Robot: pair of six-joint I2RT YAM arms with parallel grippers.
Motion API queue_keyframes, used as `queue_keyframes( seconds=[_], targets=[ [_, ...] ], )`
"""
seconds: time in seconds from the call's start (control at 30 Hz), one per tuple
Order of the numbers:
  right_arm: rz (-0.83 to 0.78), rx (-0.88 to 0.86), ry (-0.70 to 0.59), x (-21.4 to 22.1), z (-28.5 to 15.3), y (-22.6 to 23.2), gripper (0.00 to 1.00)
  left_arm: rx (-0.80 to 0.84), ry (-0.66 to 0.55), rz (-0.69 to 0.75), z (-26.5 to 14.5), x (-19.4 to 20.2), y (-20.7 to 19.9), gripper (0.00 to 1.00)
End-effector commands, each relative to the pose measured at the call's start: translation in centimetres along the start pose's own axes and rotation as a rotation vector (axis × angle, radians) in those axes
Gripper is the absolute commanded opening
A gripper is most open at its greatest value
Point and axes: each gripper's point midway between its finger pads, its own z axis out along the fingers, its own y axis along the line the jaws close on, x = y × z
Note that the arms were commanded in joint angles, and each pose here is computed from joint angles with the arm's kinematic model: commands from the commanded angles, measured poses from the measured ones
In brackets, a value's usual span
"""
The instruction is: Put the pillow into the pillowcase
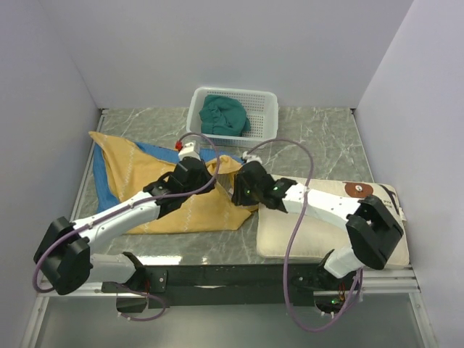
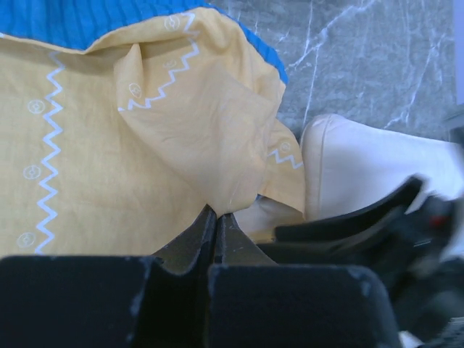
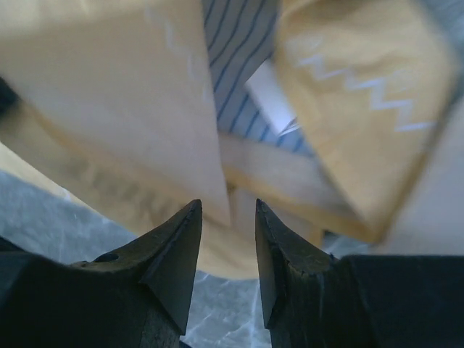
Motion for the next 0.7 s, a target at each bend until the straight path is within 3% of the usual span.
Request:
queue_keyframes(
  seconds=[0.0,0.33,0.4,0.53,0.67],
  targets=[
    [-0.020,-0.082,0.000,1.9,1.5,3.8,0.43,0.047,-0.040,-0.008,-2.3,-2.6,-0.8,0.01],
    [-0.165,-0.396,0.032,5.9,-4.6,15.7,0.43,0.024,-0.223,-0.030,-7.3,-11.5,-0.6,0.01],
    [-0.168,-0.422,0.024,6.0,-5.1,16.4,0.44,0.017,-0.230,-0.029,-7.5,-12.2,-0.5,0.01],
    [-0.189,-0.294,0.010,5.8,-3.9,14.2,0.53,0.051,-0.187,-0.029,-7.2,-10.9,-0.6,0.01],
    [-0.192,-0.234,-0.043,4.1,-4.2,12.5,0.71,0.052,-0.130,-0.059,-6.2,-7.8,1.0,0.01]
  ],
)
